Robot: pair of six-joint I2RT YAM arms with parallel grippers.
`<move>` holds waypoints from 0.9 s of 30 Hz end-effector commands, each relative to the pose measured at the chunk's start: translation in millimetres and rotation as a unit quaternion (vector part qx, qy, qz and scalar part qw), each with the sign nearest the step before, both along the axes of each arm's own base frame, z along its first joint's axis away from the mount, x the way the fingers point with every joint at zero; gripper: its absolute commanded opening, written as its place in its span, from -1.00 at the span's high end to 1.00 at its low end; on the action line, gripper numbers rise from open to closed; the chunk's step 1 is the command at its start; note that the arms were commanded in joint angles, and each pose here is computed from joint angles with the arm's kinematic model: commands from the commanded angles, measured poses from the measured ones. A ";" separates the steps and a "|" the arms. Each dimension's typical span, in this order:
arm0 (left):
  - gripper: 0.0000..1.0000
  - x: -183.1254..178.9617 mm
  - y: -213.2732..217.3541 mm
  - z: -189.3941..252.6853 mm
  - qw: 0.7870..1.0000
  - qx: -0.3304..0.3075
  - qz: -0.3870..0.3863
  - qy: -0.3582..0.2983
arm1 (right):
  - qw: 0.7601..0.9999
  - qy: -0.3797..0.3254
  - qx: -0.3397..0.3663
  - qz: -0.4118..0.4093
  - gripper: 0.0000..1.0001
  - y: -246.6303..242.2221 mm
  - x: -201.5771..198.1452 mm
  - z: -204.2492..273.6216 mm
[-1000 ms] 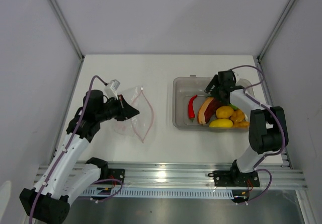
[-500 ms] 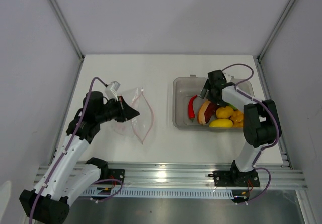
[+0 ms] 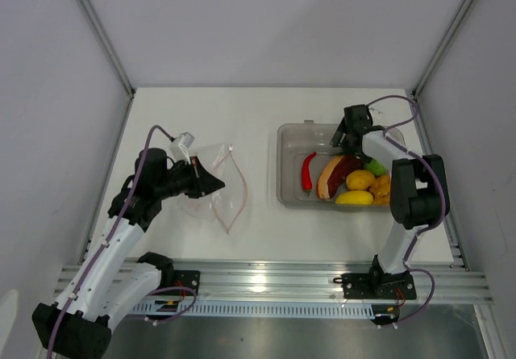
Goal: Place the food in the zip-top bag and seal the zipper
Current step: Pick up the fake vegetable from the bin.
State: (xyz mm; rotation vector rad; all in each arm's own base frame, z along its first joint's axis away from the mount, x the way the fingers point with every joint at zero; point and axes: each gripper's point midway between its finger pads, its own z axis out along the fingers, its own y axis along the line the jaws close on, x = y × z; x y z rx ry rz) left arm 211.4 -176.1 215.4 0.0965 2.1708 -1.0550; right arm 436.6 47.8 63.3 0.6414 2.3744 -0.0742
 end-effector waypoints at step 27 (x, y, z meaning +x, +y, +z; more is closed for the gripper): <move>0.99 -16.2 -1.0 10.7 1.000 -0.003 -0.021 -0.011 | 0.999 -0.044 -0.015 -0.004 0.86 23.7 36.8 -9.9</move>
